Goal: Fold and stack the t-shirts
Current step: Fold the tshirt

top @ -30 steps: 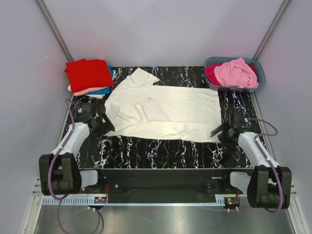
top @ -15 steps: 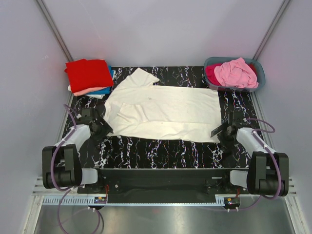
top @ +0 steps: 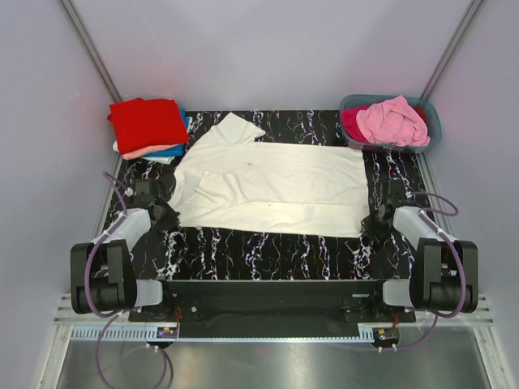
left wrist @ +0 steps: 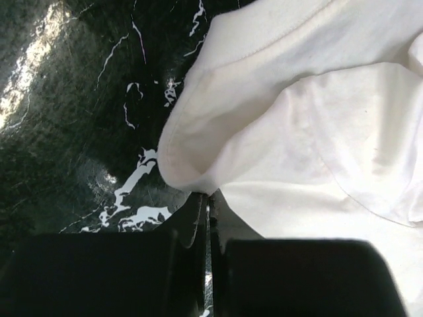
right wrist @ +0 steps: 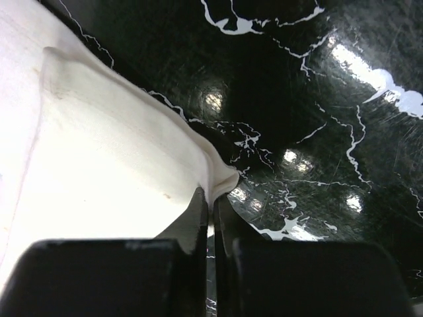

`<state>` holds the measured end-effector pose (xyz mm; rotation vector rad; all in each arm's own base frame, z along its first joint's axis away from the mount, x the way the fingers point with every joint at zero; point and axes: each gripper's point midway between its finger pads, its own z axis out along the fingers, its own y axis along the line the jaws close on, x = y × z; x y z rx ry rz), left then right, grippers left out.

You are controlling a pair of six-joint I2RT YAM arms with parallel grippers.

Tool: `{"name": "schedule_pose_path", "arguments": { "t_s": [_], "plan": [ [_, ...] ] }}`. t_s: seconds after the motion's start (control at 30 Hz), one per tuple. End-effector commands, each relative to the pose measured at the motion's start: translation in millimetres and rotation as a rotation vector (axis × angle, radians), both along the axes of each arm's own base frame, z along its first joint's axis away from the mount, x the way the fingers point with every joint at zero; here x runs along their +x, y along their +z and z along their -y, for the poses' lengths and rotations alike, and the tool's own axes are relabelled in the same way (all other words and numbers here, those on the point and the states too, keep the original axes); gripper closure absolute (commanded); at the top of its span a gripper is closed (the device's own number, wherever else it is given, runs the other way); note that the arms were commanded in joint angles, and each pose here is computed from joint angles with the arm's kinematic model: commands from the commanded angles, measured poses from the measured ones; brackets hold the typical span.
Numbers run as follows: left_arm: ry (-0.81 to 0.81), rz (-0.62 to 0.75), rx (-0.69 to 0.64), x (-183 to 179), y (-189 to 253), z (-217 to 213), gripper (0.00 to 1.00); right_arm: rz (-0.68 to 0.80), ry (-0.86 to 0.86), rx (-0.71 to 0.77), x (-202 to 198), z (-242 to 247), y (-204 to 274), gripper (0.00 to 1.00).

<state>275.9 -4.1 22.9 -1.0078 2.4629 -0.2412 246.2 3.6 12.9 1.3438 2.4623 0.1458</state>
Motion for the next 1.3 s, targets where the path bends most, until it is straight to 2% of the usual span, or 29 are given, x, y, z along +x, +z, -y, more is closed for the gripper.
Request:
{"name": "schedule_pose_path", "arguments": {
  "t_s": [0.0, 0.2, 0.63, 0.87, 0.93, 0.97, 1.03, 1.07, 1.1, 1.13, 1.17, 1.27],
  "plan": [
    [0.029, 0.086, 0.034, 4.3, 21.3, -7.5, 1.0, 0.017, -0.003, -0.097, 12.2, 19.3, 7.6, 1.0],
    [0.066, 0.099, 0.069, -18.5, 51.6, -13.6, 1.0, -0.008, -0.053, -0.2, -1.3, 44.1, 23.4, 1.0],
    [0.087, 0.107, -0.034, -61.5, 82.7, 8.5, 1.0, 0.007, -0.113, -0.101, -23.7, 30.1, 41.7, 1.0],
    [0.094, 0.11, -0.093, -87.7, 88.4, 20.3, 0.94, -0.005, -0.174, -0.06, -39.8, 33.3, 46.0, 0.91],
    [0.083, 0.087, -0.096, -96.7, 86.2, 22.2, 0.91, -0.005, -0.192, -0.056, -45.7, 35.7, 48.7, 0.85],
    [0.073, 0.078, -0.091, -100.7, 85.4, 22.6, 0.89, -0.003, -0.193, -0.049, -46.8, 35.1, 49.4, 0.69],
    [0.058, 0.062, -0.104, -112.6, 85.1, 26.7, 0.81, 0.003, -0.197, -0.024, -47.8, 31.9, 49.7, 0.46],
    [0.047, 0.068, -0.103, -116.0, 86.8, 27.6, 0.69, -0.004, -0.204, -0.019, -49.3, 31.4, 50.1, 0.18],
    [0.041, 0.091, -0.1, -120.5, 94.6, 28.2, 0.63, -0.003, -0.208, -0.013, -50.2, 30.5, 50.6, 0.04],
    [0.036, 0.104, -0.099, -122.2, 98.8, 28.5, 0.57, 0.002, -0.213, -0.013, -50.2, 31.1, 52.3, 0.0],
    [0.023, 0.131, -0.085, -122.2, 107.2, 27.5, 0.43, 0.006, -0.231, -0.02, -50.8, 33.6, 53.4, 0.0],
    [-0.024, 0.219, -0.053, -111.3, 139.7, 25.6, 0.32, 0.072, -0.227, 0.012, -41.6, 28.9, 67.1, 0.0]
  ]
}}
